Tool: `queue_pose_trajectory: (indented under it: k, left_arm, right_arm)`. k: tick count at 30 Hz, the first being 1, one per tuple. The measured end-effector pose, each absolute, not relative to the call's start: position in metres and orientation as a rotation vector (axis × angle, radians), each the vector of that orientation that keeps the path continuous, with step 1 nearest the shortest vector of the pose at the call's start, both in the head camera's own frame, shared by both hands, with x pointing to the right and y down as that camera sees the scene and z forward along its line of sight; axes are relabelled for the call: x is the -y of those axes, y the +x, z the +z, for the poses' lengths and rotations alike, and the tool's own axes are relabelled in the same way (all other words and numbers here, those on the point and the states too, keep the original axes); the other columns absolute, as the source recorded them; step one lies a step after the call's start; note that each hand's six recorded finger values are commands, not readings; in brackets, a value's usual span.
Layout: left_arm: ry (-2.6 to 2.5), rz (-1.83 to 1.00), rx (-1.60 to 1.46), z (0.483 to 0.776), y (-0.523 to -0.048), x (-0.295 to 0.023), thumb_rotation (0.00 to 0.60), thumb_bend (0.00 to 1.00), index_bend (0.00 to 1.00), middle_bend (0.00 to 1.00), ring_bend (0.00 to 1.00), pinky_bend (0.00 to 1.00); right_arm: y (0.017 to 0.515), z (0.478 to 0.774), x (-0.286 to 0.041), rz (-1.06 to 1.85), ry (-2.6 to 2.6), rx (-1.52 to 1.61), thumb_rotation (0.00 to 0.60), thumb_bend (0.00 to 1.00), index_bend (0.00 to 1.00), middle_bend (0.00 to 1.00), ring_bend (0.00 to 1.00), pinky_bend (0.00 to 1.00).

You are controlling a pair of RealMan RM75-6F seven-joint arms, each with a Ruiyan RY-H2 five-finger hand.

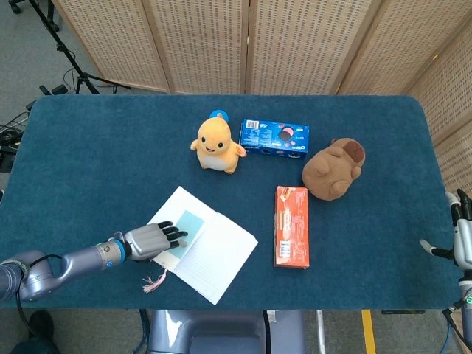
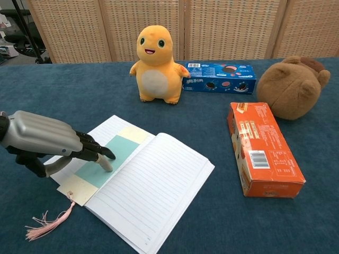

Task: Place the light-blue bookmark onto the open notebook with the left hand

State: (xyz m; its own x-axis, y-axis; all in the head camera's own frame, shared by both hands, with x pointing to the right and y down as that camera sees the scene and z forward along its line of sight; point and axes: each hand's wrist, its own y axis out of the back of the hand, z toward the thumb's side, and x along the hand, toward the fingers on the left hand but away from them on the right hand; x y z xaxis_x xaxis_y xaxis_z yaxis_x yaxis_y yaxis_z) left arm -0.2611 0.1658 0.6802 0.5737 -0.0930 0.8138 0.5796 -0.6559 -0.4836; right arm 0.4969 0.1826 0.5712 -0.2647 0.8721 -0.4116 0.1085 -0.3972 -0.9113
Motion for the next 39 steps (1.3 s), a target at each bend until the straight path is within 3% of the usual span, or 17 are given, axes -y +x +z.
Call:
queue_pose_trajectory:
  k: [39]
  left_arm:
    - [-1.921,-0.997,0.446,0.684,-0.242,-0.173,0.6,1.0,0.13,0.0,0.0,0.01]
  right_arm:
    - [0.497,0.571,-0.182,1.722,-1.404,1.232,0.6,0.0,0.0,0.0,0.0,0.0]
